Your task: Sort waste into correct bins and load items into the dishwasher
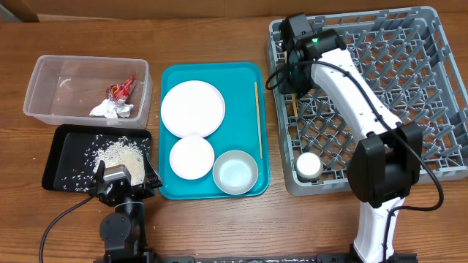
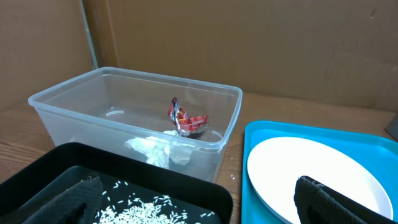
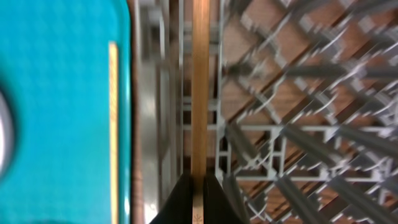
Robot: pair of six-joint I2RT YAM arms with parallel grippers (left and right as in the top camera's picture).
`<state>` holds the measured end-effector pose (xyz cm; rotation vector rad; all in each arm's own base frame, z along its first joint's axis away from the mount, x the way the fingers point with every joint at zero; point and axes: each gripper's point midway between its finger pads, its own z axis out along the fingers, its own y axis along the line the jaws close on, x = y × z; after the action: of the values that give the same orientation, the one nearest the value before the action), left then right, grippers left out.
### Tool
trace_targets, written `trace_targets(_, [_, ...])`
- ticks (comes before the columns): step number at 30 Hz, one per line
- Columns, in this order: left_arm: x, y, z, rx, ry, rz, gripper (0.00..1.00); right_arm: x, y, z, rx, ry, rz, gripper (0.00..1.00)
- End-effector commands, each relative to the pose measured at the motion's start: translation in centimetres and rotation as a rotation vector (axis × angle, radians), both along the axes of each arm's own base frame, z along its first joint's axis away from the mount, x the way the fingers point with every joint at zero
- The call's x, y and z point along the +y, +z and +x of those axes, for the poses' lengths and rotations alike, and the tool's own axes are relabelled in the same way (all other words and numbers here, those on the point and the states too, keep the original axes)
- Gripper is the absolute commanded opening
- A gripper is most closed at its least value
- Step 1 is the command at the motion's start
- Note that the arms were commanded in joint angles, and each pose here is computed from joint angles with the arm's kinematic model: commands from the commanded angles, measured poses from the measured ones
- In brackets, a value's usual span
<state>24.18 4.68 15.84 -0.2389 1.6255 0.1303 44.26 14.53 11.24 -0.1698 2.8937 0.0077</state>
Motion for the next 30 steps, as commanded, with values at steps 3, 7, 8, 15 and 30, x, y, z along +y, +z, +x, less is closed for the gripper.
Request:
trace_targets(3, [0.1, 0.1, -0.1, -0.004, 0.006, 0.019, 1.00, 1.3, 2.7, -0.9, -0.032, 0.060, 0.074, 0.46])
trace_targets(7, [0.1, 0.1, -0.1, -0.004, 0.006, 0.019, 1.00, 4.2, 8.4, -2.4, -0.139, 0.107, 0.190, 0.59])
trace_targets(8, [0.1, 0.1, -0.1, -0.004, 0.006, 0.019, 1.00, 5.1, 11.9, -3.7, -0.205, 0.109, 0.228, 0.59])
trace_targets(15, [0.1, 0.1, -0.1, -0.004, 0.006, 0.019, 1.00, 8.5, 18.0, -8.2, -0.379, 0.136, 0.223, 0.58])
trace_targets(30, [0.1, 0.1, -0.1, -0.004, 0.006, 0.019, 1.00, 9.5, -4.0, -7.8, -0.033, 0.027, 0.143, 0.49])
